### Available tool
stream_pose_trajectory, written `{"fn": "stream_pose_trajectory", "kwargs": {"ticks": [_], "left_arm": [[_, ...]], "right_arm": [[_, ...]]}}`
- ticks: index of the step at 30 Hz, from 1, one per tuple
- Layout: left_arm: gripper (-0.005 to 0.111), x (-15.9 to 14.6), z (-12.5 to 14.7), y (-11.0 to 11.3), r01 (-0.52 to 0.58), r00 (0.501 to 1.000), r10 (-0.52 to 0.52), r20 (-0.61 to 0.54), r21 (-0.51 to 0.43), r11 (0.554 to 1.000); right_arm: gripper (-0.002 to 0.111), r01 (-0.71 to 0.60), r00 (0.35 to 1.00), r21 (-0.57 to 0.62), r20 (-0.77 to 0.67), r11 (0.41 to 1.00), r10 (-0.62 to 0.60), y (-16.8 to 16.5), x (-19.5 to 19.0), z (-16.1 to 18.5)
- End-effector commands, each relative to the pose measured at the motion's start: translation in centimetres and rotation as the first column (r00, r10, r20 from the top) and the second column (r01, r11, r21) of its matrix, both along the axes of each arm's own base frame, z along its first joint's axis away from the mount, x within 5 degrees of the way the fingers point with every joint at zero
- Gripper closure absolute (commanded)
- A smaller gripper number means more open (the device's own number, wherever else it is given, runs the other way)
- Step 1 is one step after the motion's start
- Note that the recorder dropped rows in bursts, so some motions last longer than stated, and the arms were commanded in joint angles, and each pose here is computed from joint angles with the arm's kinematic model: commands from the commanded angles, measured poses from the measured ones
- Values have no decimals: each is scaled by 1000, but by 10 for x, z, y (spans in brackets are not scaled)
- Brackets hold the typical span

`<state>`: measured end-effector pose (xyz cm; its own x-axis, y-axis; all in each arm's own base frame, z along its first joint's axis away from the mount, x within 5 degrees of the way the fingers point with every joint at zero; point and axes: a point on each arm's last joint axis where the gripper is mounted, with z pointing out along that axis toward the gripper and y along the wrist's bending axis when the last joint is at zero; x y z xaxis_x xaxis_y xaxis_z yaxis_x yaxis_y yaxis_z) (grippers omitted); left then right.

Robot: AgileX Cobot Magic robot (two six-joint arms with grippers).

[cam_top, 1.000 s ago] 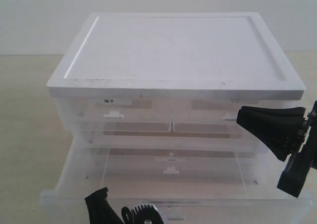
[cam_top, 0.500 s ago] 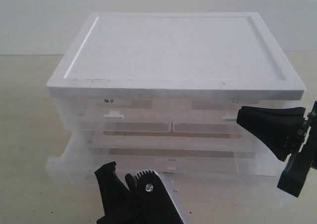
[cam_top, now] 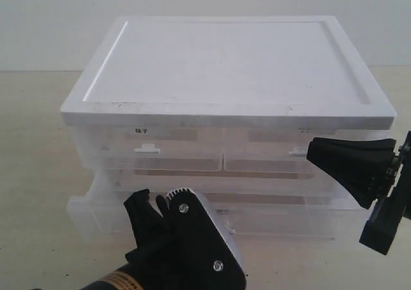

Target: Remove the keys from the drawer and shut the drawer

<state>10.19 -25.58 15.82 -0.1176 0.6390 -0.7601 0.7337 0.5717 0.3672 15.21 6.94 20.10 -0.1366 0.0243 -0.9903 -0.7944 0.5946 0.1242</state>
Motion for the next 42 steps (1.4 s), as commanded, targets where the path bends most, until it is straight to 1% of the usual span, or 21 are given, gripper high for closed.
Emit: {"fn": "stream_pose_trajectory", "kwargs": {"ticks": [1,5,7,8,10,11,14,18,21,24,29,31,32,35,37,38,40,42], "left_arm": [[102,5,0,0,6,1000,-6,1,-16,1000],[102,1,-2,-3,60,997,-62,-41,-29,998],[102,-5,-5,-6,115,989,-117,-88,-25,993],[102,-9,-7,-8,168,978,-169,-119,-15,986],[102,-15,-9,-10,241,961,-238,-143,2,971],[102,-15,-9,-10,238,960,-236,-148,-6,971],[102,-11,-6,-10,208,972,-209,-105,-25,978],[102,-4,1,-11,178,984,-179,-15,-53,983],[102,-1,4,-11,178,983,-176,52,-43,983],[91,2,5,-10,169,984,-167,62,-41,985],[60,4,3,-8,160,987,-159,31,-34,987],[53,4,3,-8,160,987,-159,31,-34,987],[52,4,2,-8,161,987,-160,30,-33,986],[52,2,1,-8,169,986,-169,11,-25,985],[53,-2,-3,-8,189,981,-189,-47,-12,982],[55,-5,-6,-8,205,974,-204,-94,-1,979],[63,-10,-11,-7,237,959,-231,-166,22,971],[74,-12,-14,-6,241,953,-231,-196,31,970]], "right_arm": [[108,3,1000,0,-1,1000,-3,0,1,0],[108,3,1000,0,-1,1000,-3,0,1,0],[108,3,1000,0,-1,1000,-3,0,1,0],[108,3,1000,0,-1,1000,-3,0,1,0],[108,3,1000,0,-1,1000,-3,0,1,0],[108,3,1000,0,-1,1000,-3,0,1,0],[108,3,1000,0,-1,1000,-3,0,1,0],[108,5,1000,-1,-4,1000,-5,0,1,0],[108,7,1000,-3,-6,1000,-7,0,1,0],[108,5,1000,-4,-6,1000,-5,0,1,0],[108,8,1000,-6,-10,1000,-8,0,1,-1],[108,8,1000,-6,-10,1000,-8,0,1,-1],[108,8,1000,-6,-10,1000,-8,0,1,-1],[108,8,1000,-6,-10,1000,-8,0,1,-1],[108,8,1000,-6,-10,1000,-8,0,1,-1],[108,8,1000,-6,-10,1000,-8,0,1,-1],[108,8,1000,-6,-10,1000,-8,0,1,-1],[108,7,1000,-5,-9,1000,-7,0,1,0]]}}
